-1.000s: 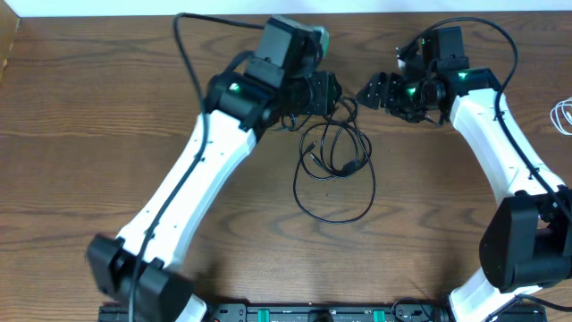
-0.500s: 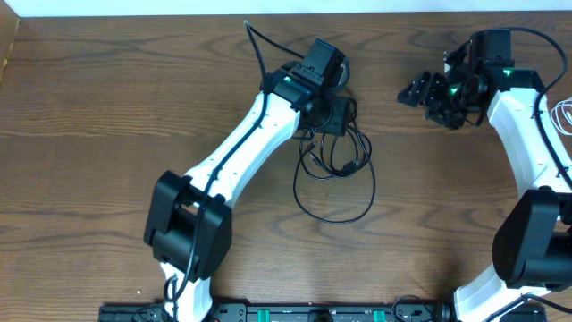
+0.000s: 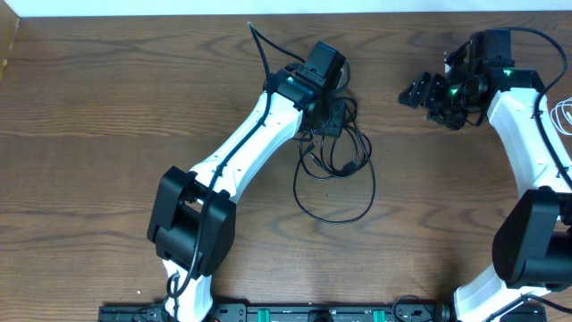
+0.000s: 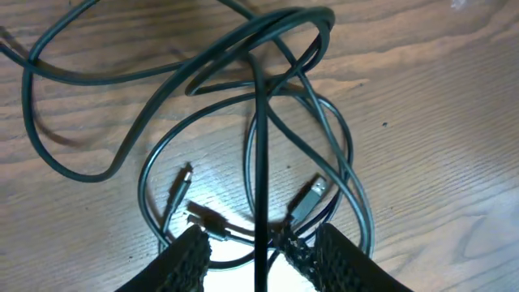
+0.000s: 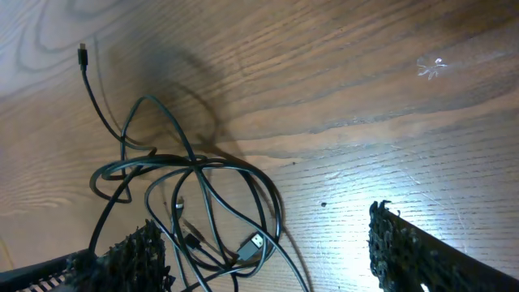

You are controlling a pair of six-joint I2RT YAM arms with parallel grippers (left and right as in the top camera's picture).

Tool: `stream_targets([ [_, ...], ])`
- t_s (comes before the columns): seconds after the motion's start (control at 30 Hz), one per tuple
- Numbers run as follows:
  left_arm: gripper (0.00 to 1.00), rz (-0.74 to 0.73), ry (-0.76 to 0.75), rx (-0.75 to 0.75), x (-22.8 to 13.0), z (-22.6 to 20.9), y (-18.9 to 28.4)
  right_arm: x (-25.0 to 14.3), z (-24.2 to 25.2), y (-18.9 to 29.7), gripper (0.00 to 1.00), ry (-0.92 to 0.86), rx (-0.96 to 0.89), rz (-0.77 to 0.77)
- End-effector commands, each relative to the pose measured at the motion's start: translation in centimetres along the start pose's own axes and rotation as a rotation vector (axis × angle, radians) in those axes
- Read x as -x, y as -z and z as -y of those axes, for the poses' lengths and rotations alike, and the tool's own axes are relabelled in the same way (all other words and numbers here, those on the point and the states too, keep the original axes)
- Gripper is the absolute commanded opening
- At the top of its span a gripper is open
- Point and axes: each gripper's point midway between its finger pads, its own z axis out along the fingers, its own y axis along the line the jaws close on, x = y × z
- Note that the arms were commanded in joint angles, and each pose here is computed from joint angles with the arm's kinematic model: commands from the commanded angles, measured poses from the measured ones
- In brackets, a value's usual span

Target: Untangle cables

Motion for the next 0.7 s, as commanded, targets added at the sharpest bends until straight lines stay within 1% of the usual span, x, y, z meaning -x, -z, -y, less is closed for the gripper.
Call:
stream_targets([
  [0.0,0.39,-0.011,-0.01,0.059,-0.26,-1.23,-0.62,0.32,-0.49,1.09,0.78,0.029,0.001,0.027],
  [0.27,0.29,0.0,-0.012,0.055,0.03,-1.16,-0.61,0.28,-0.4,1.11,0.78,0.034,-0.003,0.026],
  [0.57,0.28,-0.009,-0.01,0.058,-0.21,-1.22,-0.65,0.27,-0.39,1.1,0.78,0.034,-0.003,0.025],
  [0.67,0.24,-0.01,-0.01,0.058,-0.24,-1.23,-0.65,0.27,-0.39,1.1,0.78,0.034,-0.003,0.025],
])
